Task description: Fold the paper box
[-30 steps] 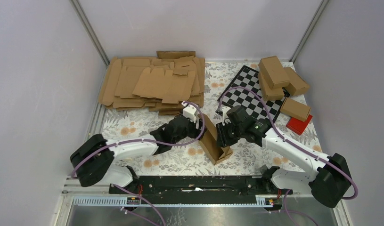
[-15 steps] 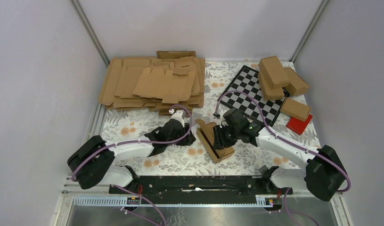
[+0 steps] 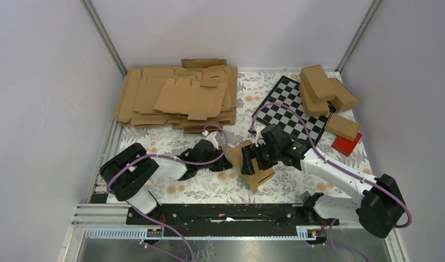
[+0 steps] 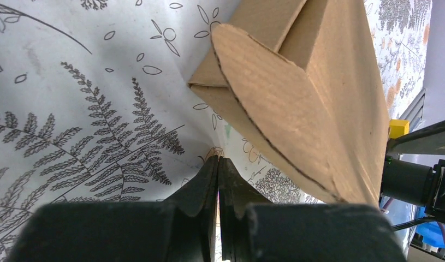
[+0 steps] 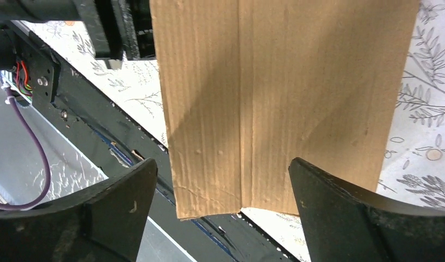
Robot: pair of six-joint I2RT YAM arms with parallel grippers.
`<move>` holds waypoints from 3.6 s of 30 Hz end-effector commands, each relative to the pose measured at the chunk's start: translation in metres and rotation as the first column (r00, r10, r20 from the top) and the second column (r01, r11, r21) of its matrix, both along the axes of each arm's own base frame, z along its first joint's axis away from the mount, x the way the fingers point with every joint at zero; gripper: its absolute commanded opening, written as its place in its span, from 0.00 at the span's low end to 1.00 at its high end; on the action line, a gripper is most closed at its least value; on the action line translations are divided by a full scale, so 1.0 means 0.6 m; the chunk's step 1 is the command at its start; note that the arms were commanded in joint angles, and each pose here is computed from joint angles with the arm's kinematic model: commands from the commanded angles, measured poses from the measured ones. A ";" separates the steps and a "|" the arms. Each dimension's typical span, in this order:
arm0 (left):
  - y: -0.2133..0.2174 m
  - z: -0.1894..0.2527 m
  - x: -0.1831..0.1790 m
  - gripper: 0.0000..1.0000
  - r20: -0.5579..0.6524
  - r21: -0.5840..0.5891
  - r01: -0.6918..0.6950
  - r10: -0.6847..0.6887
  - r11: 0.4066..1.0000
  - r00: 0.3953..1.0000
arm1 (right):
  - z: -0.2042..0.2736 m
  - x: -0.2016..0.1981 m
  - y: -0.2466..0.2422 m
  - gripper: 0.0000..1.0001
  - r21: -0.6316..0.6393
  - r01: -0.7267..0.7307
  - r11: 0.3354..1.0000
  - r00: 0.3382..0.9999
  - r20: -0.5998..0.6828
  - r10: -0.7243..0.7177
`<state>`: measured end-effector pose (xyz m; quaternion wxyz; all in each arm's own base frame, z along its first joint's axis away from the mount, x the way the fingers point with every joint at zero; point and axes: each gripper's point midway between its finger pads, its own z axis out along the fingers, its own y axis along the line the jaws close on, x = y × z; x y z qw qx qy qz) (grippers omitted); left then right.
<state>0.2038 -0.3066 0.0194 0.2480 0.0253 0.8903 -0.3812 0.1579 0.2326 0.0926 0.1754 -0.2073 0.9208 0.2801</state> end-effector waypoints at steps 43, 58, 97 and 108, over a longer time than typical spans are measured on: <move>-0.071 0.052 0.024 0.00 0.054 -0.162 0.078 -0.070 0.984 0.996 | -0.073 0.103 -0.080 0.24 0.127 0.368 0.921 0.922 -0.182 -0.343; -0.091 0.136 0.034 0.00 0.154 -0.228 0.154 -0.120 0.962 0.981 | -0.087 0.114 -0.109 0.17 0.203 0.456 0.867 0.874 -0.288 -0.392; -0.133 0.198 -0.002 0.48 0.118 -0.502 0.225 -0.191 0.835 0.974 | -0.106 0.115 -0.106 0.13 0.261 0.451 0.854 0.870 -0.340 -0.356; -0.154 0.150 0.002 0.46 0.056 -0.357 0.249 -0.245 0.901 0.968 | -0.075 0.106 -0.091 0.24 0.228 0.397 0.889 0.908 -0.242 -0.343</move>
